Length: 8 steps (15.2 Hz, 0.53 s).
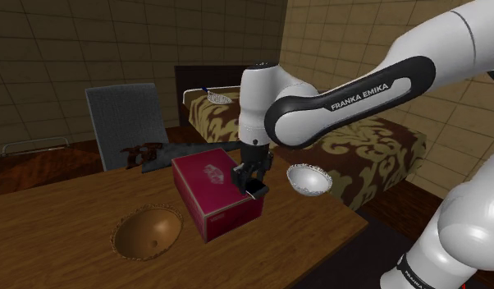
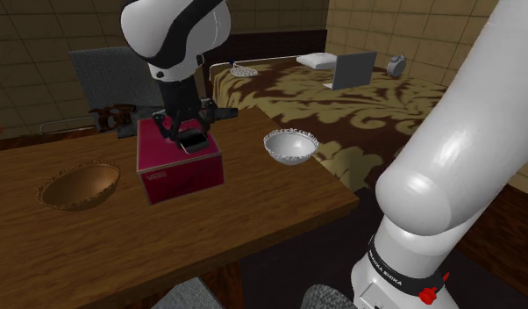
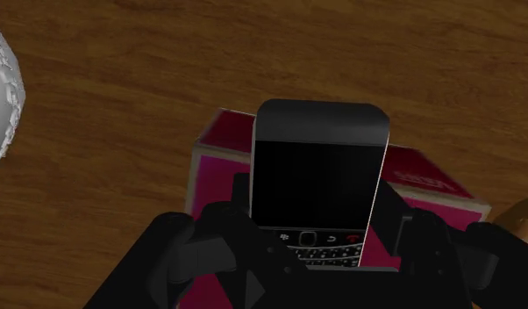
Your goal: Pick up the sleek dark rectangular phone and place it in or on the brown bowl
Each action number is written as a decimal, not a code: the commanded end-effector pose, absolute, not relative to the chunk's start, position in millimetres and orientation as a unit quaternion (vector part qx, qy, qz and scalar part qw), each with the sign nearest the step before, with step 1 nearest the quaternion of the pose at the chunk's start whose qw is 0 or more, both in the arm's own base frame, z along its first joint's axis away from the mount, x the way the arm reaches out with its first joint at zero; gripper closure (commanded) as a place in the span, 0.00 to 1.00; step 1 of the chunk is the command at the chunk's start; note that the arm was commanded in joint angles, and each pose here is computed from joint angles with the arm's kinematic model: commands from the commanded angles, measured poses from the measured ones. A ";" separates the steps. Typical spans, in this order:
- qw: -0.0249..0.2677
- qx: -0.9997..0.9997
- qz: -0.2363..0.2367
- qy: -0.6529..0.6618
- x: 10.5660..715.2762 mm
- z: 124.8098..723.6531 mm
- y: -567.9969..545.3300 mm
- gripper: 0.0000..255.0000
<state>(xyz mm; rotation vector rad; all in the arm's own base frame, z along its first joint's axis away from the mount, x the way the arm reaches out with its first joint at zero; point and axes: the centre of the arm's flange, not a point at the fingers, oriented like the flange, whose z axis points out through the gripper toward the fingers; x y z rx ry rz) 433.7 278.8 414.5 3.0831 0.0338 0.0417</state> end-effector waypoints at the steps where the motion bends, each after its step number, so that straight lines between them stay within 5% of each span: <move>1: 0.029 0.999 0.014 0.010 442.8 416.1 305.9 1.00; 8: 0.029 0.999 0.014 0.010 473.3 417.4 393.1 1.00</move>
